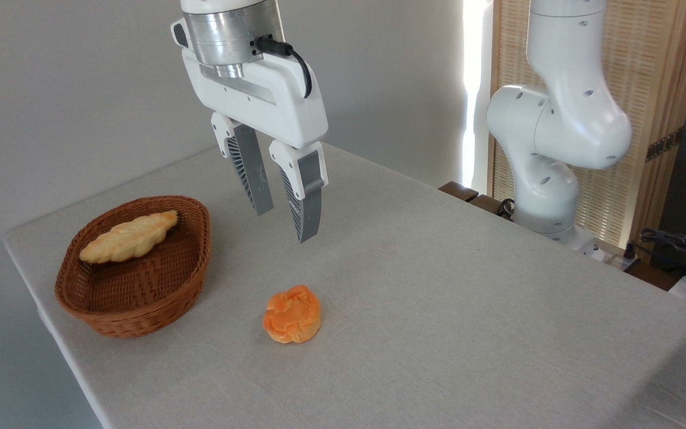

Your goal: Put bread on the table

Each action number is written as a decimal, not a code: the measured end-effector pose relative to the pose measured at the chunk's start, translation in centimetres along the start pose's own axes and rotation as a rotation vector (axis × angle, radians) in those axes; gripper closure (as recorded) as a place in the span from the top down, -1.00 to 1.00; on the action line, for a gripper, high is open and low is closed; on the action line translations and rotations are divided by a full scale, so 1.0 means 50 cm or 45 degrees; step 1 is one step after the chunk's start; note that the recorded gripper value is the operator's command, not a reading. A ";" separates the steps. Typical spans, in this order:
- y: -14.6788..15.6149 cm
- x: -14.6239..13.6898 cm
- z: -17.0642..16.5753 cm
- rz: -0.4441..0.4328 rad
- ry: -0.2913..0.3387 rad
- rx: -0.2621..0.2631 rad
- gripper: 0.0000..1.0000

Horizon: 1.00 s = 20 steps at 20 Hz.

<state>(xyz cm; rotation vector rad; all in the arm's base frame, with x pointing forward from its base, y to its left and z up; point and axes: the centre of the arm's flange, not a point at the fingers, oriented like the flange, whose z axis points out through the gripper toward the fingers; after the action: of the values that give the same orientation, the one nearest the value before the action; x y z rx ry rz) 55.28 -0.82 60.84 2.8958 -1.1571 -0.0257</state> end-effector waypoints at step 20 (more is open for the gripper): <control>0.032 0.036 0.005 0.051 0.015 -0.009 1.00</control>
<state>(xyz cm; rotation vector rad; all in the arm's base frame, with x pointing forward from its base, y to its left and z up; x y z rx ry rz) 55.47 -3.22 60.64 2.8619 -1.2104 -0.0123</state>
